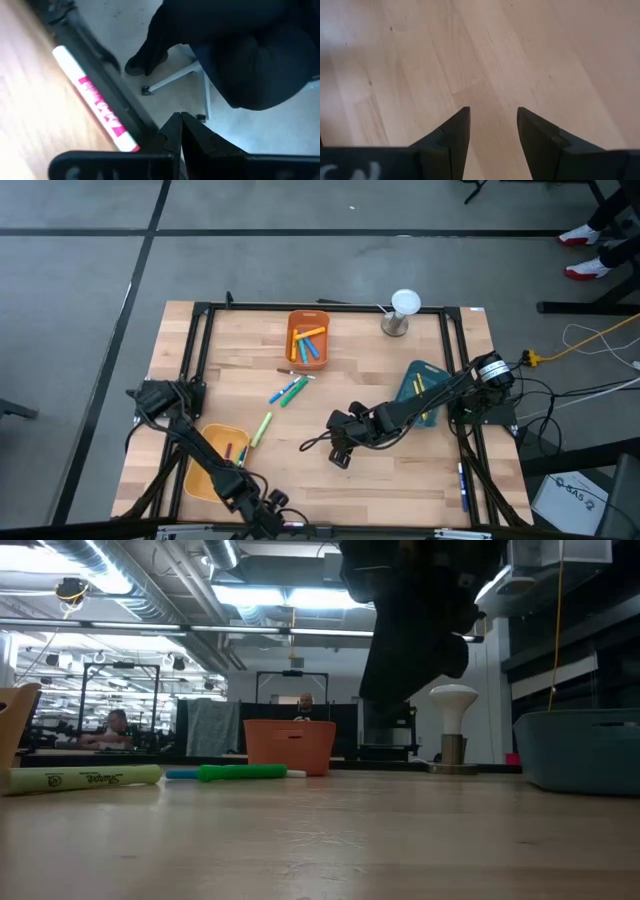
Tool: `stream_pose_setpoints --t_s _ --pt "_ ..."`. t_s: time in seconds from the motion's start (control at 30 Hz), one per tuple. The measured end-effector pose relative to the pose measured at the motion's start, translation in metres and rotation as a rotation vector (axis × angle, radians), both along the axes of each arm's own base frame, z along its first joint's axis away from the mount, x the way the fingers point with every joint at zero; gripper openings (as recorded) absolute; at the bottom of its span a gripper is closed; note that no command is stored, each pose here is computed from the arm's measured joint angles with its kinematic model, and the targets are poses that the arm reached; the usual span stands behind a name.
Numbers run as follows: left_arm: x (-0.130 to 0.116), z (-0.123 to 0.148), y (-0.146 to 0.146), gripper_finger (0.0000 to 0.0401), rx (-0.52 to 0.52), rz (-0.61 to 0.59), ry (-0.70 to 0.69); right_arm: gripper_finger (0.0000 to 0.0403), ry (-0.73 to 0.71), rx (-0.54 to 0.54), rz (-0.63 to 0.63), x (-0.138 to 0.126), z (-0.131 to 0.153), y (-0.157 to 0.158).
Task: Pick & Place Markers
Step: Put the pink marker pen into the yellow bin
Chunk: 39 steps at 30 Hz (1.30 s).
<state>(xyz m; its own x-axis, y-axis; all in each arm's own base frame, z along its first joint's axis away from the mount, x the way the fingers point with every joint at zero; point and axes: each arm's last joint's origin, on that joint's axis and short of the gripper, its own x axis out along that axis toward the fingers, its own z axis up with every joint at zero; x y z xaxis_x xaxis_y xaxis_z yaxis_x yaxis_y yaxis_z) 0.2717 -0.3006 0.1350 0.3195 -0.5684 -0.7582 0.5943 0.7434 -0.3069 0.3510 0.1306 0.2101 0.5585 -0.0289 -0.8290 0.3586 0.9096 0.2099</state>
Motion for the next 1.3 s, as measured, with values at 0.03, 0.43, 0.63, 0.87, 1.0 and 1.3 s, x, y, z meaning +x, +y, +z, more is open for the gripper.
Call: stream_pose_setpoints --t_s 0.03,0.43,0.63,0.87,1.0,1.3 --pt "0.0 -0.002 0.0 0.0004 0.004 0.006 0.007 0.0161 0.0 0.003 -0.005 0.0 0.0 0.0" --pt "-0.004 -0.01 0.01 0.0002 0.127 0.081 0.085 0.0161 -0.001 0.017 -0.022 0.0 0.0 0.001" --pt "-0.002 -0.01 0.02 0.0003 0.236 0.186 0.065 0.0161 -0.001 0.017 -0.021 0.0 0.0 0.001" --pt "-0.002 0.007 0.03 0.0003 0.4 0.213 0.019 0.0161 -0.007 0.019 -0.017 0.0 0.0 0.002" --pt "-0.004 0.039 0.033 0.0001 0.407 0.229 -0.065 0.0161 -0.007 0.018 -0.017 0.0 0.0 0.002" --pt "-0.038 0.119 0.062 0.0001 0.425 0.35 -0.293 0.0161 -0.041 0.016 0.035 0.003 0.002 0.004"
